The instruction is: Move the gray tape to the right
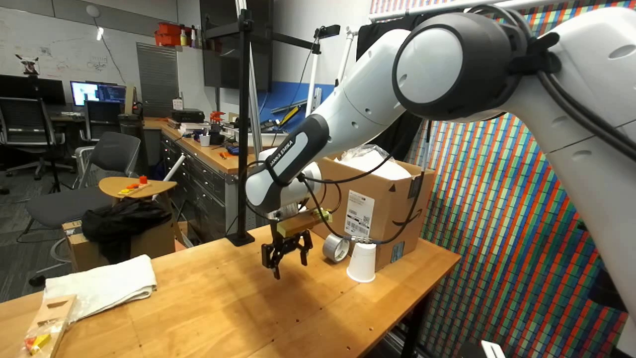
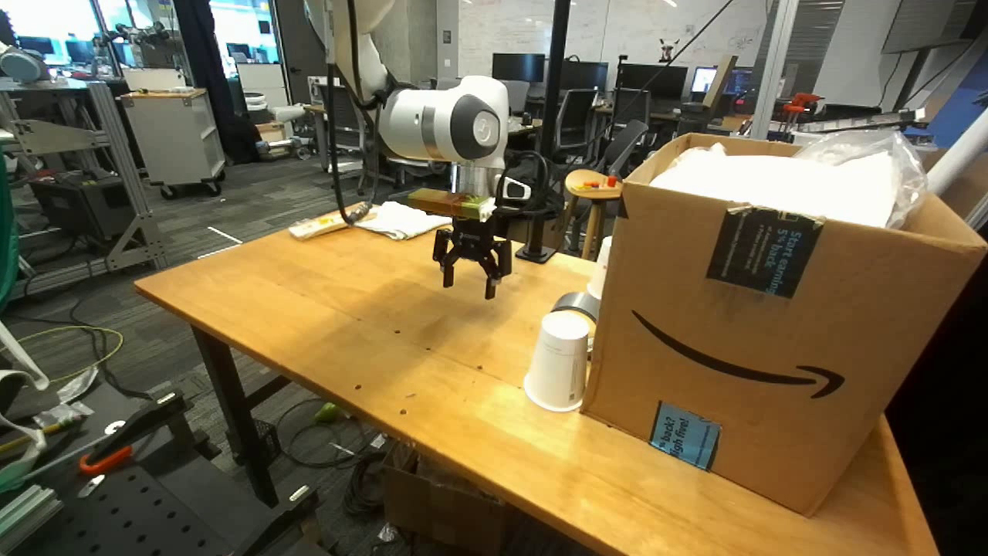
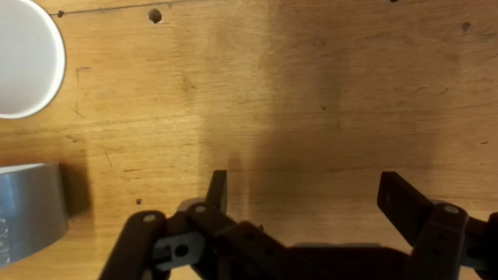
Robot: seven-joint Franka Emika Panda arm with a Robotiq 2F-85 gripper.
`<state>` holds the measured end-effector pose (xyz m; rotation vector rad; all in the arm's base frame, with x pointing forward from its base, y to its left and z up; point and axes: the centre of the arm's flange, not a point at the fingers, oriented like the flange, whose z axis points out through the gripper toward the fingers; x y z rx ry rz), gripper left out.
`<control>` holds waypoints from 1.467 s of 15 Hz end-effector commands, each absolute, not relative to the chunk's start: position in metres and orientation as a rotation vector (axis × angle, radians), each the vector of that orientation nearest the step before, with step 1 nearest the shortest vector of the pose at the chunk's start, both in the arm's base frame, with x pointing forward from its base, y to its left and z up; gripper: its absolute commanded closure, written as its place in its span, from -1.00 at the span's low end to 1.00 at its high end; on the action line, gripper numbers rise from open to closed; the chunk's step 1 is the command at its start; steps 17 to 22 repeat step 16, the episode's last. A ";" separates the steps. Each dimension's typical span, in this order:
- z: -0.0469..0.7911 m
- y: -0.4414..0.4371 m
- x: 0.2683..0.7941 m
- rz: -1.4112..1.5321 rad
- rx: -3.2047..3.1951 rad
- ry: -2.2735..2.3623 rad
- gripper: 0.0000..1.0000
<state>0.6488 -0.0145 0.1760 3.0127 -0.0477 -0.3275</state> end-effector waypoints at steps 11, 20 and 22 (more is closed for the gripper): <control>0.184 0.008 0.650 -0.296 3.027 0.040 -1.00; 0.183 0.008 0.649 -0.298 3.027 0.043 -1.00; 0.183 0.008 0.649 -0.298 3.027 0.043 -1.00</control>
